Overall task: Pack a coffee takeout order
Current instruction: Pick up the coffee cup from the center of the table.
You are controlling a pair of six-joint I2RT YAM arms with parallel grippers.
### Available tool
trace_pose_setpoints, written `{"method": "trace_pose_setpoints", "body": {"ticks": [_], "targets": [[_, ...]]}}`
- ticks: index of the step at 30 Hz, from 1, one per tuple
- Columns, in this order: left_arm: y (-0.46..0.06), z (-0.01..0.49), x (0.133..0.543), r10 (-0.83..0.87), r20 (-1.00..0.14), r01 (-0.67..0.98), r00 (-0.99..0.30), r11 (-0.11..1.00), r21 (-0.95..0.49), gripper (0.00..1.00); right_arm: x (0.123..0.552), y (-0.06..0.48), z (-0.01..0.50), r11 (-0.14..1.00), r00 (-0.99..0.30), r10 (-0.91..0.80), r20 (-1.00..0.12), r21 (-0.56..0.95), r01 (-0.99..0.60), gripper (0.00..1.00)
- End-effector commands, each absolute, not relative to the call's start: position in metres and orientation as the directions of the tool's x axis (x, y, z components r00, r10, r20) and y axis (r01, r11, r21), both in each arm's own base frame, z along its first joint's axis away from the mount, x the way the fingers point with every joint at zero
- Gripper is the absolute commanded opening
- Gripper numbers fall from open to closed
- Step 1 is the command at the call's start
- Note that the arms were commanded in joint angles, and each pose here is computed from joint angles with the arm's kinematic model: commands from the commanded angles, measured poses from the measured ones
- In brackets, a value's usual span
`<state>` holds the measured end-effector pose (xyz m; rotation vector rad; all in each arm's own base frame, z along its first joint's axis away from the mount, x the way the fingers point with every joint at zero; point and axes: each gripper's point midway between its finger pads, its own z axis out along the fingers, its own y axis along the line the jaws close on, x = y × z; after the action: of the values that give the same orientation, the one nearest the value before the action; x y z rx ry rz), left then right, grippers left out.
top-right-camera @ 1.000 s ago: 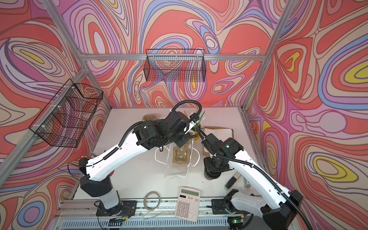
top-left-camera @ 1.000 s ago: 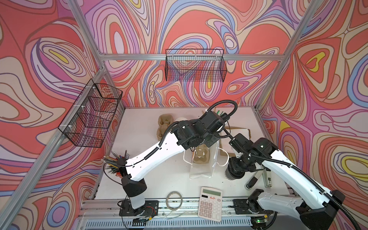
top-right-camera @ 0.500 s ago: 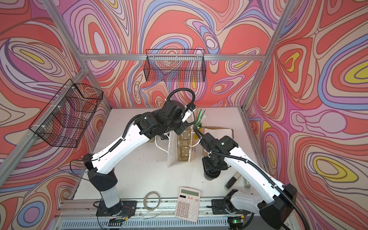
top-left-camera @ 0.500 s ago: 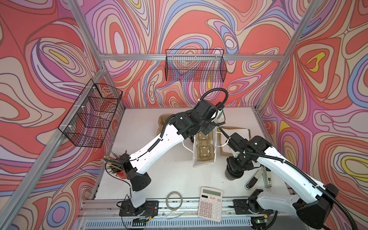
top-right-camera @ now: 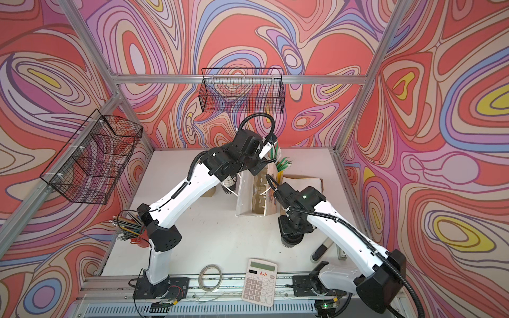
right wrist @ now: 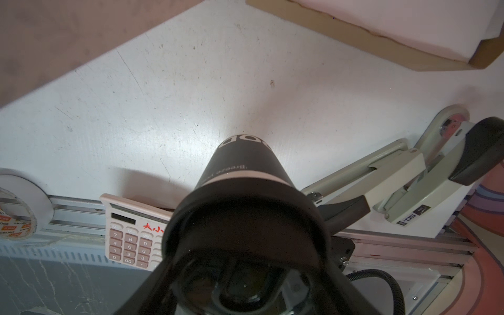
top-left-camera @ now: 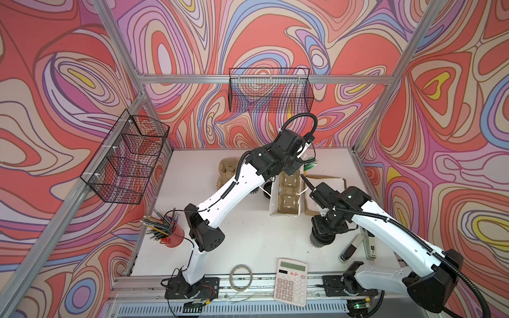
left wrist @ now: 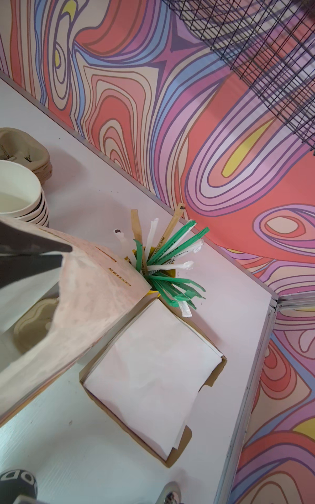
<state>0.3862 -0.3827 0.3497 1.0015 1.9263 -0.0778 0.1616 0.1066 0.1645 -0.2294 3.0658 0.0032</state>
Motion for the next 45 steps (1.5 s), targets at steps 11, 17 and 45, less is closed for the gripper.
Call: {"method": "trace_pose_setpoints", "body": {"ticks": [11, 17, 45], "targets": [[-0.375, 0.357, 0.369, 0.631, -0.735, 0.618, -0.249, 0.688, 0.381, 0.00, 0.153, 0.109, 0.183, 0.990, -0.986, -0.130, -0.108, 0.046, -0.136, 0.70], [-0.365, 0.350, 0.356, 0.656, -0.699, 0.547, -0.284, 0.710, 0.444, 0.00, 0.138, 0.114, 0.186, 0.987, -0.983, -0.136, -0.119, 0.073, -0.146, 0.70], [-0.339, 0.373, 0.430, 0.699, -0.685, 0.507, -0.208, 0.675, 0.535, 0.00, 0.162, 0.158, 0.189, 0.968, -0.962, -0.217, -0.163, 0.094, -0.234, 0.70]]}}
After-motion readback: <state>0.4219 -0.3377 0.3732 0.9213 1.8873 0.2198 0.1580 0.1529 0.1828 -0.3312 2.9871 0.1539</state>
